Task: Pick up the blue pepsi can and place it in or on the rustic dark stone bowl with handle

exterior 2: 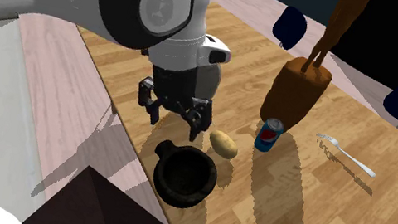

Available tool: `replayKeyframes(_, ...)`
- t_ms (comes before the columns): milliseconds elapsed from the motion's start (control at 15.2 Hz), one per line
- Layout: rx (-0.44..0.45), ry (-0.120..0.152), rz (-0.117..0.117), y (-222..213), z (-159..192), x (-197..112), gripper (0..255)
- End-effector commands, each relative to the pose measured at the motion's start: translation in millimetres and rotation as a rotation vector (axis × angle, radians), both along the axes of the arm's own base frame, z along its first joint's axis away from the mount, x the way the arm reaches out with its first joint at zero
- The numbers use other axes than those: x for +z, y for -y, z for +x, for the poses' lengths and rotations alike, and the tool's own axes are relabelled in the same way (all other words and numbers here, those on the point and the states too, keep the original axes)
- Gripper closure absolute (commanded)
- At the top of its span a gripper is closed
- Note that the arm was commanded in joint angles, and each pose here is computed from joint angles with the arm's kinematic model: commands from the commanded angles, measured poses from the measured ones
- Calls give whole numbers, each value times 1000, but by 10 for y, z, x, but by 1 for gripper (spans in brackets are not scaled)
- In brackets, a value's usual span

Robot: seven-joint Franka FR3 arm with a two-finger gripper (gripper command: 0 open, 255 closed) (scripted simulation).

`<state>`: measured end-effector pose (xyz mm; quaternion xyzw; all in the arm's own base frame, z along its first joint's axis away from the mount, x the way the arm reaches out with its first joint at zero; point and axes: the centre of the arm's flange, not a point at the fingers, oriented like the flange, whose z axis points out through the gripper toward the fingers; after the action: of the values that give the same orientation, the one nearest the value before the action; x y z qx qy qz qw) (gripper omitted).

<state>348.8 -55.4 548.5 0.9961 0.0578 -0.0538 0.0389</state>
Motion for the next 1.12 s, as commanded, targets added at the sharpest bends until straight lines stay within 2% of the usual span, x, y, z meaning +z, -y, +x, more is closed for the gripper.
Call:
replayKeyframes(0, 13, 8, 5, 197, 180, -78, 0)
replayKeyframes(1056, 108, 66, 58, 1433, 1733, -678, 0)
